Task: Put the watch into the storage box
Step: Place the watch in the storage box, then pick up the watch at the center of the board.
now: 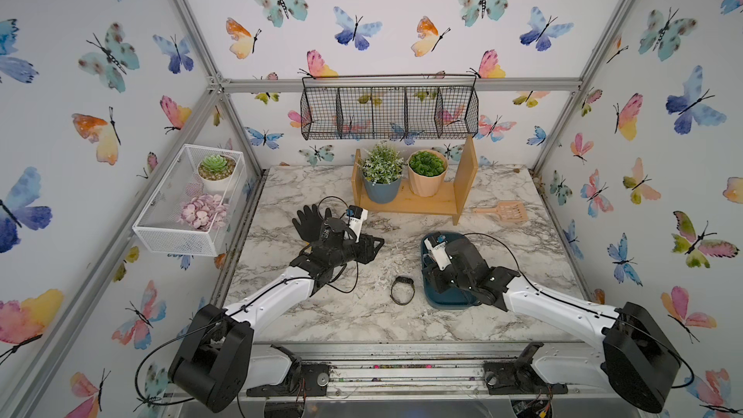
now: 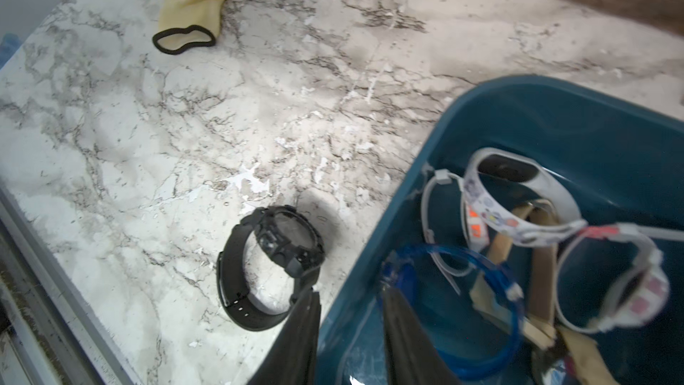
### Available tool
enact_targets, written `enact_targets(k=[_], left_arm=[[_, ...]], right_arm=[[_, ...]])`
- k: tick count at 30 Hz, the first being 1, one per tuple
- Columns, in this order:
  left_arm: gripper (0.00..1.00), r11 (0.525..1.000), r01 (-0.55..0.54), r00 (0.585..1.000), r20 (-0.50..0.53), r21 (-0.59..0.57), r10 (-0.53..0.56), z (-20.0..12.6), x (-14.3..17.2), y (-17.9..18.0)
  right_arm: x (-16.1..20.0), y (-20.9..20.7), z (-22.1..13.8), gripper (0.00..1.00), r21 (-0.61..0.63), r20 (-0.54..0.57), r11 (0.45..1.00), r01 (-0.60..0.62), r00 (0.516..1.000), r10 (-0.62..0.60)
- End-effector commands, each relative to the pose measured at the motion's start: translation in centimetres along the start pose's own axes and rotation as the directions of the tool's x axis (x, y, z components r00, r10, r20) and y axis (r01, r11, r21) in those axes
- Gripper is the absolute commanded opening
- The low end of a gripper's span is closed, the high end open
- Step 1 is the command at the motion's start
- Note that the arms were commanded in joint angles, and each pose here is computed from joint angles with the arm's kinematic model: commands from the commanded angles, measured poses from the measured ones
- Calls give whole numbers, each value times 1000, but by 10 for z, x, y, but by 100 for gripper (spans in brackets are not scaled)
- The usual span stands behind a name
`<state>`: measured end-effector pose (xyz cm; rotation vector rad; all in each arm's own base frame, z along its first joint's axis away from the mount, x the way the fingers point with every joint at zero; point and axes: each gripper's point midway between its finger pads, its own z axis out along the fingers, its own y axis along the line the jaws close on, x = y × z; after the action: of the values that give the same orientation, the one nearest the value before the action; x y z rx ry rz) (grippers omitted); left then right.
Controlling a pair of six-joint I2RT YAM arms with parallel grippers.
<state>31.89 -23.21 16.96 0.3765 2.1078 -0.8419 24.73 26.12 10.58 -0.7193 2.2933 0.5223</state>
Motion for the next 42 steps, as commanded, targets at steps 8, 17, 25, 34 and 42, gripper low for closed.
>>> enact_targets(k=[8, 17, 25, 34, 42], left_arm=[[49, 977, 158, 987, 10, -144, -158, -28, 22, 63], [49, 977, 127, 992, 0, -170, -129, -31, 30, 70], [49, 980, 130, 991, 0, -150, -131, -31, 34, 67], [49, 983, 126, 992, 3, -131, -127, -32, 35, 64], [49, 984, 129, 991, -2, -124, -130, -31, 38, 64]], right_arm=[[5, 70, 14, 36, -178, -13, 959, 219, 974, -225], [31, 104, 36, 36, -237, -70, 929, 285, 948, -309], [51, 98, 58, 36, -193, -140, 942, 275, 943, -304], [59, 98, 71, 35, -182, -169, 944, 275, 937, -305], [63, 98, 77, 30, -179, -179, 944, 276, 935, -307]])
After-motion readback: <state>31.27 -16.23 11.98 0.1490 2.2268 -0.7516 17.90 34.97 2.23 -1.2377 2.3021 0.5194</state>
